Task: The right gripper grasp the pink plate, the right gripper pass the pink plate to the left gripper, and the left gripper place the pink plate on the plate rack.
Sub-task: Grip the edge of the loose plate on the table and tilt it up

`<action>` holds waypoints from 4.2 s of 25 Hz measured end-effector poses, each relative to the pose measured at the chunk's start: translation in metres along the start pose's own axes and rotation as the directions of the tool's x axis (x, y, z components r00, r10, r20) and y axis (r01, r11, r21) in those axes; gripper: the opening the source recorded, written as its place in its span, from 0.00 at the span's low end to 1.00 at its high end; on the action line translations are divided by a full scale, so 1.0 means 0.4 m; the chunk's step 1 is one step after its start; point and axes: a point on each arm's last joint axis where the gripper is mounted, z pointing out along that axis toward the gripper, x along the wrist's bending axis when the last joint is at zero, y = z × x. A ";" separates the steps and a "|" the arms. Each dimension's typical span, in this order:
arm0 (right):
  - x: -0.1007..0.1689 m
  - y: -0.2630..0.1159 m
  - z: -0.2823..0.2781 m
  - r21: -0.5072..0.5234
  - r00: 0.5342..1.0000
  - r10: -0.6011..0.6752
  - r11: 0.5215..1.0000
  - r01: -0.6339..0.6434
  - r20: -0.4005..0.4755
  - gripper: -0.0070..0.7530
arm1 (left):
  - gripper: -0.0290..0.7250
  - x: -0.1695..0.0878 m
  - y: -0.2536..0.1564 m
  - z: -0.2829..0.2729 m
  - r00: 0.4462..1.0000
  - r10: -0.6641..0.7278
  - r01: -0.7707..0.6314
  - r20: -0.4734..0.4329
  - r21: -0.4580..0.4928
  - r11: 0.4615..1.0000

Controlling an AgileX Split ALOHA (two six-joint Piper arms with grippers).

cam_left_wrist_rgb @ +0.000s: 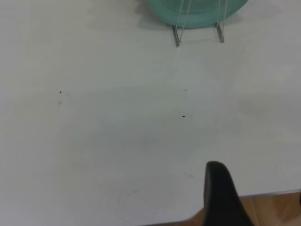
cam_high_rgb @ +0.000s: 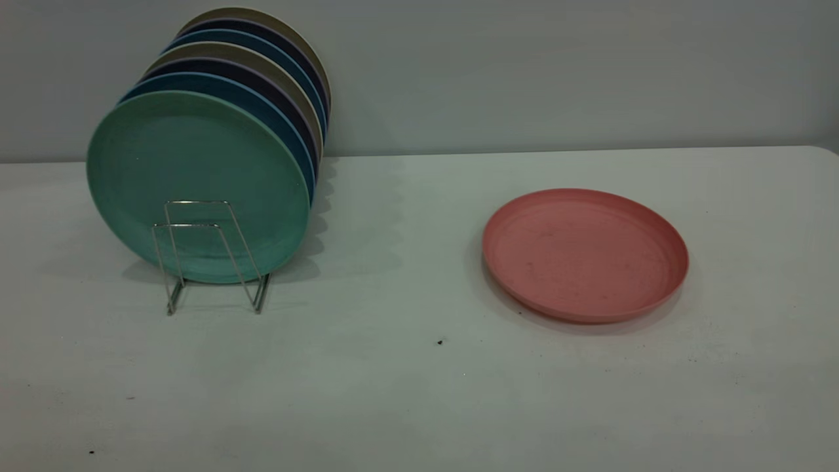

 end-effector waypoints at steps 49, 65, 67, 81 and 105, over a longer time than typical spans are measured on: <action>-0.009 0.153 0.064 -0.002 0.994 0.087 0.996 -0.087 -0.066 0.60 | 0.61 0.027 0.223 0.057 0.998 0.049 -0.043 -0.051 0.111 0.993; -0.033 0.277 0.355 0.099 0.977 0.069 0.994 -0.049 -0.202 0.61 | 0.72 0.014 0.460 0.342 0.982 0.102 -0.142 0.157 0.271 0.952; -0.032 0.280 0.384 0.103 0.970 0.096 0.992 -0.074 -0.221 0.61 | 0.72 0.007 0.461 0.374 0.976 0.094 -0.148 0.198 0.280 0.949; -0.041 0.277 0.499 0.115 0.956 0.143 0.986 -0.117 -0.256 0.61 | 0.72 -0.093 0.542 0.520 0.920 0.104 -0.227 0.378 0.298 0.927; -0.165 0.195 0.994 0.465 0.890 0.434 0.822 -0.328 -0.140 0.61 | 0.72 -0.248 0.432 0.828 0.860 -0.124 -0.135 0.495 0.455 0.880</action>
